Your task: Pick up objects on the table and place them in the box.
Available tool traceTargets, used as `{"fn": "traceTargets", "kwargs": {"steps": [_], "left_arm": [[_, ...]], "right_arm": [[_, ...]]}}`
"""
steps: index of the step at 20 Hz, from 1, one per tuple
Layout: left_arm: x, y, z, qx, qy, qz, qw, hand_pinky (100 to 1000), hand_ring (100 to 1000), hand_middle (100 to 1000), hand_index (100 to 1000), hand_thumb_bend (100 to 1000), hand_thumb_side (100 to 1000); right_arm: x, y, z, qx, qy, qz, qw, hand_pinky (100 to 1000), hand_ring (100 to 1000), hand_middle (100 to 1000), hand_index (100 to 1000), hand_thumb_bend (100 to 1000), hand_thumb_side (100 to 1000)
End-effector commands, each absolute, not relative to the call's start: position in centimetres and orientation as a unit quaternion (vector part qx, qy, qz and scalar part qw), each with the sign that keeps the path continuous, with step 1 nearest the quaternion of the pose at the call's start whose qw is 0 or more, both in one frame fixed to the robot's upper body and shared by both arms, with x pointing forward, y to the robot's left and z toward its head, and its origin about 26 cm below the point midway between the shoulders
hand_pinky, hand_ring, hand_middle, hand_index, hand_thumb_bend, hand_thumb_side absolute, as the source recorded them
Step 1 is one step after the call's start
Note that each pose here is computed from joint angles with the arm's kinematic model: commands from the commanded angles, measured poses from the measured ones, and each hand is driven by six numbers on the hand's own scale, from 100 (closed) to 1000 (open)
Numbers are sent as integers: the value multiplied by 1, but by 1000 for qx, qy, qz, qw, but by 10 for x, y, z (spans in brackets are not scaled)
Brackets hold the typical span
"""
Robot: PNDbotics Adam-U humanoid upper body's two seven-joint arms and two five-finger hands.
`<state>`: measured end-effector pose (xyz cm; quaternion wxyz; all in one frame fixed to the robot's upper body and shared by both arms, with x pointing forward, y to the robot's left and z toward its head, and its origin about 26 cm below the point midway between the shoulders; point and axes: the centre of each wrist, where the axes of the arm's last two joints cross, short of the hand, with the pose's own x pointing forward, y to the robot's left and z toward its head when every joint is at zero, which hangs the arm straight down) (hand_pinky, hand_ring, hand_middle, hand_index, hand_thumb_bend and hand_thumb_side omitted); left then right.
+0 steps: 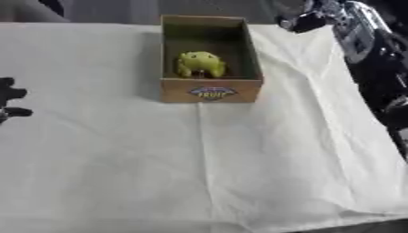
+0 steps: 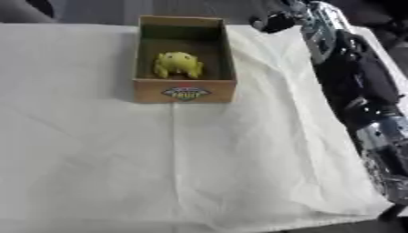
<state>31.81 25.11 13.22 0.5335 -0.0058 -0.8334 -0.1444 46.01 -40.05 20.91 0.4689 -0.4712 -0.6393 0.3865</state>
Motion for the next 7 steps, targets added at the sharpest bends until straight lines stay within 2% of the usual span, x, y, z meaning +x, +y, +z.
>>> {"fn": "traceTargets", "kwargs": {"steps": [1,7], "left_arm": [[318,256,138,6,-837,-147,527,630,770,583,749,328,614],[317,258,136,9,-836,-146,530,630,770,583,750,324,612]], "right_arm": [[452,-431,218,-494,-636,336,488,648,791,748,861,317,215],[443,-464,193,-487,-611,267,564,610,765,710,837,266,194]]}}
